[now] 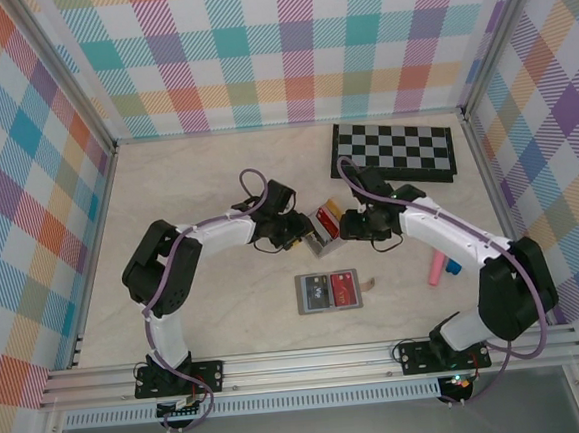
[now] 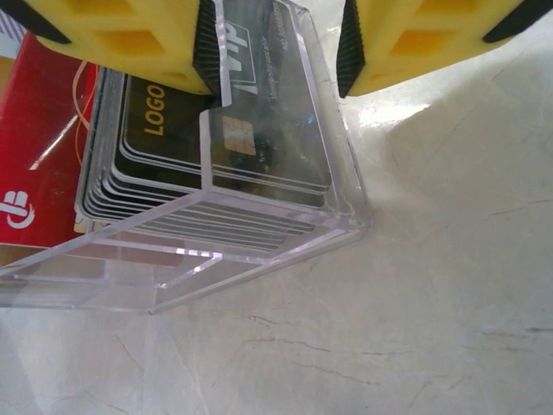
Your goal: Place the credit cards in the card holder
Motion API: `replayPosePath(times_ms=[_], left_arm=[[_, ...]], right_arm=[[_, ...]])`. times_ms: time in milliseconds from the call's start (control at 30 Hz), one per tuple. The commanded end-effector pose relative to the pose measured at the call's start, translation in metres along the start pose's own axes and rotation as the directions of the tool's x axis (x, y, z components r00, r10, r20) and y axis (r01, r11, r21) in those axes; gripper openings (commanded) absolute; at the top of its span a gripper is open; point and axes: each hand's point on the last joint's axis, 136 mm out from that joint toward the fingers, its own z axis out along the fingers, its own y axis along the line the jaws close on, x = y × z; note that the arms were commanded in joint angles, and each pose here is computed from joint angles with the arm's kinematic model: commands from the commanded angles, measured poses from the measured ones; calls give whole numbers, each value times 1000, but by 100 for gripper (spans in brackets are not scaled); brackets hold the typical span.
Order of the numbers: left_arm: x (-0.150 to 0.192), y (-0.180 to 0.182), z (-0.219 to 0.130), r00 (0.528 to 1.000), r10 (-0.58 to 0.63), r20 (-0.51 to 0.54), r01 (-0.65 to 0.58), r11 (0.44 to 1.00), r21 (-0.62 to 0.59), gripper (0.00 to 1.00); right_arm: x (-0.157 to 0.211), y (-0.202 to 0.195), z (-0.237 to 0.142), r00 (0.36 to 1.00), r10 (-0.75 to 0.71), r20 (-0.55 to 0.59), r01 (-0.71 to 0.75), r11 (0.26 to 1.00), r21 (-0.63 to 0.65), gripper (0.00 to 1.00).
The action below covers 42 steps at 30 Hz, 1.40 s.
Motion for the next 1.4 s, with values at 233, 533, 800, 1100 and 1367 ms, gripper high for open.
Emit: replayPosePath(times_ms=[233,533,800,1100,1367], left_arm=[[3,31,18,988,130,-78,-142,975,-172,28],[-2,28,24,971,209,-119,-230,953,-198,27],[-4,28,24,968,221,-120,-242,948,-205,27],[-3,27,25,969,215,-121,-236,952,-196,27],[-3,27,24,969,216,-121,-236,951,-198,27]], right_arm=[[-42,-10,-2,992,-126,21,120,978,173,53],[-66,-7,20,983,-182,-31,184,965,186,54],[-82,-10,37,974,-215,-68,225,944,240,54],[-87,-23,51,965,-239,-106,261,911,320,52],[-96,-18,37,960,-267,-81,278,908,314,45]])
